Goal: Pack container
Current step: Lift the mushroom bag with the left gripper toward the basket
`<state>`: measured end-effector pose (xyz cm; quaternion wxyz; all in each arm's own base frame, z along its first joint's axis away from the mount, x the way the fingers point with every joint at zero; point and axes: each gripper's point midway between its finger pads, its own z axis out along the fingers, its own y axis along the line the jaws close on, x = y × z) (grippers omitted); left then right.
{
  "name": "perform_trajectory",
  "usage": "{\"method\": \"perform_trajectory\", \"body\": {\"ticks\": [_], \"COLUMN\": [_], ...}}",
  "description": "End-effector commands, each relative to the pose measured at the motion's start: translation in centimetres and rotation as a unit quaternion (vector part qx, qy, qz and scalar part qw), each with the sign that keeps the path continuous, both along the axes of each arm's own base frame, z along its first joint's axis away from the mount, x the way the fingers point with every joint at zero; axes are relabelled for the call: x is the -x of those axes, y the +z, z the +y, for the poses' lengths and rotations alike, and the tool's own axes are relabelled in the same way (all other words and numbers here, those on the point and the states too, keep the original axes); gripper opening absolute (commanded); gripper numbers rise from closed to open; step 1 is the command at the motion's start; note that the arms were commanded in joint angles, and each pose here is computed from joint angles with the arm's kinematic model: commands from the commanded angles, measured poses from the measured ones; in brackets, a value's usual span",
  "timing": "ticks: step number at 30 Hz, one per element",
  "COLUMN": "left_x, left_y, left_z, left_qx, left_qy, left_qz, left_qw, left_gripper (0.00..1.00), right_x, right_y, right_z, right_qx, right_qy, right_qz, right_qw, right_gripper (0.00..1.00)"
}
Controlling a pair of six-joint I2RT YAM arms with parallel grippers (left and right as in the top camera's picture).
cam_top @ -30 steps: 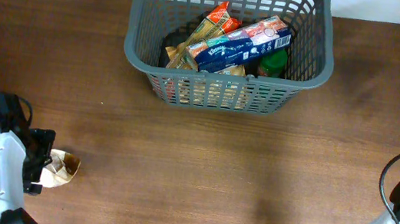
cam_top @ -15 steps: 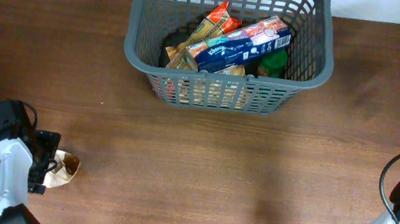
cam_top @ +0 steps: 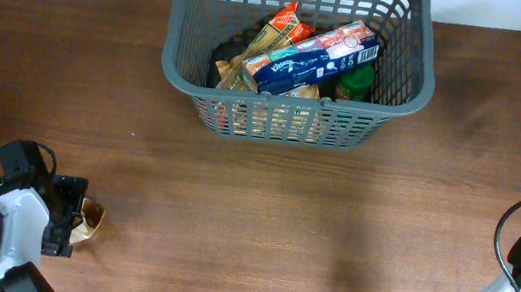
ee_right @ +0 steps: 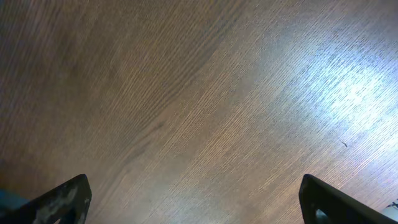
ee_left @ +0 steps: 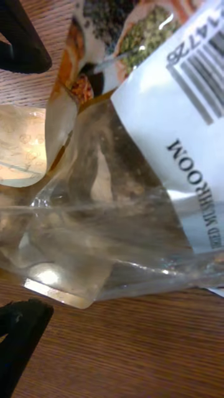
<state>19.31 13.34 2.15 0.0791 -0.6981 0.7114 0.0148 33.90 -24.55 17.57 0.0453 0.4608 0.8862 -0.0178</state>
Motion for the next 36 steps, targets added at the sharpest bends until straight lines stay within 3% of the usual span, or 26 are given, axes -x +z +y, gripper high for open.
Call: {"method": "perform_trajectory", "body": {"ticks": [1,14,34,35,36], "left_x": [0.2,0.0,0.2,0.1,0.1], "left_y": [0.1,0.0,-2.8,-2.8,-2.8], "left_z": [0.5,1.4,1.4,1.4,1.4], "left_qx": [-0.011,-0.034,-0.013,-0.013,-0.014], "left_qy": [0.013,0.017,0.018,0.018,0.018], "left_qz": [0.000,0.000,0.035,0.035,0.033], "left_qw": [1.000,0.999,0.999,0.999,0.999], "left_gripper": [0.99,0.99,0.99,0.93,0.71], "right_x": [0.2,0.2,0.2,0.2,0.2], "right_y": [0.3,0.3,0.3,0.3,0.3], "right_z": [0.0,0.0,0.0,0.0,0.0], "right_qx": [0.006,0.006,0.006,0.006,0.006], "right_qy": [-0.004,-0.004,-0.004,-0.004,-0.004], "right_qz": [0.001,0.001,0.001,0.001,0.001], "right_qw": [1.000,1.000,1.000,1.000,1.000], "right_gripper": [0.98,0.99,0.99,0.99,0.99]}}
